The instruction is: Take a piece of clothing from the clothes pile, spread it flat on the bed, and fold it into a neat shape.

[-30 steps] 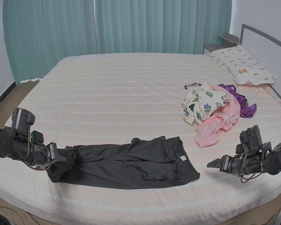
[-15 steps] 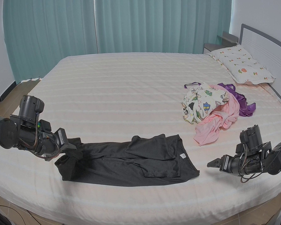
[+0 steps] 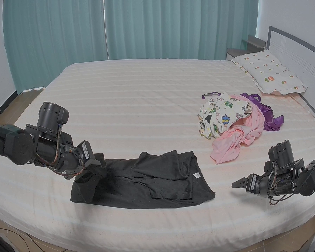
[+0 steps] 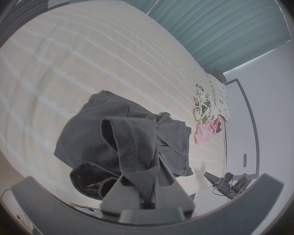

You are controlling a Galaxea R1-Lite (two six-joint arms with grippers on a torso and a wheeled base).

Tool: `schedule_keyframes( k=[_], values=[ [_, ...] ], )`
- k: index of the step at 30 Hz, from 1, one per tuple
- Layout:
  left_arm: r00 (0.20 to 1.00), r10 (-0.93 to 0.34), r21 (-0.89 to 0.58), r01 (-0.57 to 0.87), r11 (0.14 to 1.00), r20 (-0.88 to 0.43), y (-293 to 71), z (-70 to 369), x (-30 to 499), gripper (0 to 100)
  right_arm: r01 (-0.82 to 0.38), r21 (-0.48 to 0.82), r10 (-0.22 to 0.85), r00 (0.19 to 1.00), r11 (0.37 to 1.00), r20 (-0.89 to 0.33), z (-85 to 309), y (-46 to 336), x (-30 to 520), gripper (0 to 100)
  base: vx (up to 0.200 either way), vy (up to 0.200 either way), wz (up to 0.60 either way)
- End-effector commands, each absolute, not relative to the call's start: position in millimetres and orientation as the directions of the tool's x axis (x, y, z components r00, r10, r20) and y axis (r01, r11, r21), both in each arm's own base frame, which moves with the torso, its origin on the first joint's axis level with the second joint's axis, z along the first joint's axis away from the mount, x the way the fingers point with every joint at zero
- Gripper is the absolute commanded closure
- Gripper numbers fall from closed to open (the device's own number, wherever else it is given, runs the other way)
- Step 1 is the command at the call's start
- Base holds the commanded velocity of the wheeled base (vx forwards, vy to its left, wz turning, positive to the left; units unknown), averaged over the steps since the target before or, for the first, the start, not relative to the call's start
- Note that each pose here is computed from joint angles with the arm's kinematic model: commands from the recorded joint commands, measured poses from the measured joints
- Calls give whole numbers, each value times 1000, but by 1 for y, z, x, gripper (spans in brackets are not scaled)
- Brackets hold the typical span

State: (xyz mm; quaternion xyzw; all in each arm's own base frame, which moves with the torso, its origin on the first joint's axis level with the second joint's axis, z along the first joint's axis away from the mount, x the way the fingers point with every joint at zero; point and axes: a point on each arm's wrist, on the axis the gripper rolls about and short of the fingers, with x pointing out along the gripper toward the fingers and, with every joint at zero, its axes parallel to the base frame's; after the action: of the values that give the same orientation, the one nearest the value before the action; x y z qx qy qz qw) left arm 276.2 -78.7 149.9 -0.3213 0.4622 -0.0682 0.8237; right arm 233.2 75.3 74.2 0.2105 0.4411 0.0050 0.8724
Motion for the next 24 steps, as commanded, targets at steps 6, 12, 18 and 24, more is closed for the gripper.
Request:
schedule_keyframes(
  k=[6, 12, 18, 24],
  values=[
    [533, -443, -600, -159, 784, -721, -102, 145, 288, 100, 180, 377, 195, 616, 908, -763, 75, 76, 235, 0, 0, -200, 0],
    [517, -472, -622, -158, 767, -714, -121, 145, 294, 100, 182, 377, 194, 615, 908, -764, 75, 75, 235, 0, 0, -200, 0],
    [488, -496, -623, -134, 771, -718, -144, 138, 305, 100, 182, 374, 193, 612, 909, -767, 74, 75, 235, 0, 0, -200, 0],
    [525, -445, -591, -145, 794, -726, -156, 132, 322, 100, 184, 370, 190, 609, 911, -770, 72, 75, 236, 0, 0, -133, 0]
  ],
)
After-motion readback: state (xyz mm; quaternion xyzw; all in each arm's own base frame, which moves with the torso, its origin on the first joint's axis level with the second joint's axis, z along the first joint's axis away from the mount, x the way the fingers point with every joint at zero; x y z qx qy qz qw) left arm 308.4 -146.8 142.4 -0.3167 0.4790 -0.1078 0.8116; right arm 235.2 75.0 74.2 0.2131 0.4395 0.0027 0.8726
